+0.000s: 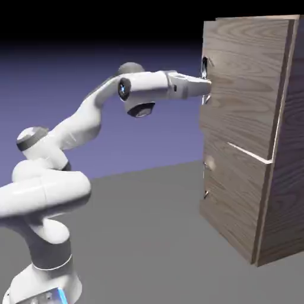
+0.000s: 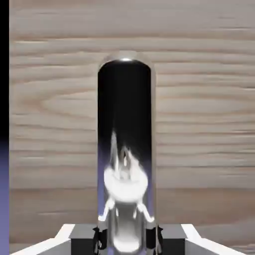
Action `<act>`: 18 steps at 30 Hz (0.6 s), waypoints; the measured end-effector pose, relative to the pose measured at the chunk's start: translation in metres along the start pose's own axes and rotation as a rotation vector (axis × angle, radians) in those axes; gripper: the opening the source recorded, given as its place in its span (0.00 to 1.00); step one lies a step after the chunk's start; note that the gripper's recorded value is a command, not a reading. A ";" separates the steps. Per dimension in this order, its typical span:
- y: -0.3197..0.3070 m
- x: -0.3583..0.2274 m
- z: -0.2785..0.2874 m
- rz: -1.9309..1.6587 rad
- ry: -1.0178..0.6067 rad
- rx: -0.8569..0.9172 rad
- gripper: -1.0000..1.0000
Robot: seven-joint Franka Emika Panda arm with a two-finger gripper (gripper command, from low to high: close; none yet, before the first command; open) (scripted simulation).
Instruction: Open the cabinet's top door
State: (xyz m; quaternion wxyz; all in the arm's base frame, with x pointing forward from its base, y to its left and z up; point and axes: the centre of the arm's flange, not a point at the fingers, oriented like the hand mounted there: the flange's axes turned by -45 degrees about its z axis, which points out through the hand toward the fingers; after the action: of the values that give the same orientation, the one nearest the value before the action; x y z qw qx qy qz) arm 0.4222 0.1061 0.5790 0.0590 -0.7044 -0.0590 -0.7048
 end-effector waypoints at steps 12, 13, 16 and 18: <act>0.061 0.000 -0.081 0.000 0.000 0.328 0.00; 0.067 0.000 -0.086 0.000 0.000 0.352 0.00; 0.084 0.000 -0.100 0.000 0.000 0.423 0.00; 0.095 0.000 -0.108 0.000 0.000 0.469 0.00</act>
State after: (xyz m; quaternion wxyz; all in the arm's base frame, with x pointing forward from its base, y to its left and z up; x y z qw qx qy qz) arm 0.3314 -0.0058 0.5790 0.2213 -0.6716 -0.2212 -0.6716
